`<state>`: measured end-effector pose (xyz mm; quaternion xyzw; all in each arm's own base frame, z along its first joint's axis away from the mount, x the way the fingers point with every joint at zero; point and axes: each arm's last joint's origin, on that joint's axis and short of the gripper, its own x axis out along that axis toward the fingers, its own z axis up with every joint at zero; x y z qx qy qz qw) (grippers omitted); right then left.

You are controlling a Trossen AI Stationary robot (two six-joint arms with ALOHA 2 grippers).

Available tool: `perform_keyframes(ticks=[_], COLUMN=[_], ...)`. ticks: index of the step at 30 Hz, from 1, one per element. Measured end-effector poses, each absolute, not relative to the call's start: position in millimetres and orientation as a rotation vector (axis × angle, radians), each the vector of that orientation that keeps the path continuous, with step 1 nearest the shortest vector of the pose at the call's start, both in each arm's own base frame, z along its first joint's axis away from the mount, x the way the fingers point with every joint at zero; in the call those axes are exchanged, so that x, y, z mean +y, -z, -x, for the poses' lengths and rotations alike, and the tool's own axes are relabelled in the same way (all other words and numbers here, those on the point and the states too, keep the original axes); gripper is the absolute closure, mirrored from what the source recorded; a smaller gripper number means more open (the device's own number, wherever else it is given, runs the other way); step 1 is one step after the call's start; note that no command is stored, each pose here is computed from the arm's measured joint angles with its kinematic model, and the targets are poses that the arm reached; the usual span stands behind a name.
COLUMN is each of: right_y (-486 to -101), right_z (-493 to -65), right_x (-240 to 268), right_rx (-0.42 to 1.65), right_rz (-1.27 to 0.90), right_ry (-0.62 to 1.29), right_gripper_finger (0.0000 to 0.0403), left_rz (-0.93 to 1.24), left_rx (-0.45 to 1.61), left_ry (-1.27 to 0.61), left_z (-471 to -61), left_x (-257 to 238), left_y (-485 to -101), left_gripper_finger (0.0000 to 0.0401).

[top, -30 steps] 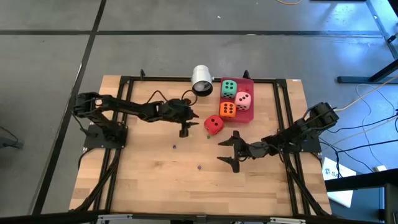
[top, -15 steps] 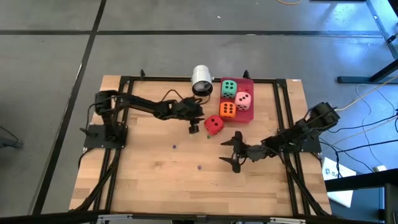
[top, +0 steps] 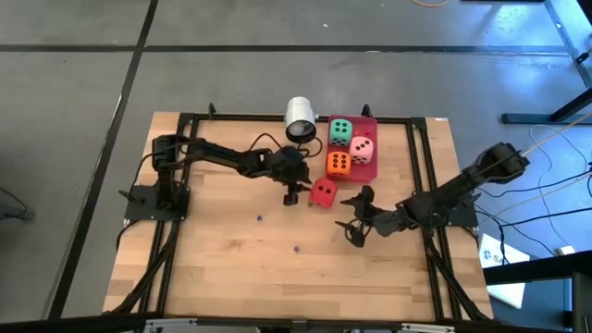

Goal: Pick & Place Dice
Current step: Put the big red dice into the red bin

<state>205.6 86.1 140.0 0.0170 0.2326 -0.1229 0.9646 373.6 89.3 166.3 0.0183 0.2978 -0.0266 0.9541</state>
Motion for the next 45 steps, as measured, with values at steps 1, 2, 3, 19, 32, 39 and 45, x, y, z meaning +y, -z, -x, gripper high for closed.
perform_keyframes(ticks=[1,2,3,19,32,39,45], right_y=[-142,-144,-146,-213,-254,-260,-252], right_z=[-204,-202,-201,-221,-244,-274,-288], right_x=[85,84,83,91,95,103,109], right_rx=[0.477,0.479,0.474,0.684,0.791,1.011,1.128], right_rz=[-0.033,-0.035,-0.039,0.243,0.531,0.637,0.648], right_ry=[0.250,0.252,0.257,0.330,0.247,0.198,0.195], right_gripper_finger=[0.0078,0.0078,0.0078,0.0078,0.0078,0.0078,0.0078], left_rz=[-0.032,-0.030,-0.030,-0.094,-0.038,-0.024,-0.052], left_rx=[0.598,0.592,0.588,0.513,0.670,0.666,0.564], left_ry=[0.081,0.099,0.110,0.180,0.239,0.265,0.263], left_z=[-374,-375,-376,-379,-354,-337,-314], left_x=[87,84,81,58,42,26,23], left_y=[-167,-167,-167,-183,-200,-228,-270], left_gripper_finger=[0.0299,0.0299,0.0299,0.0299,0.0299,0.0299,0.0299])
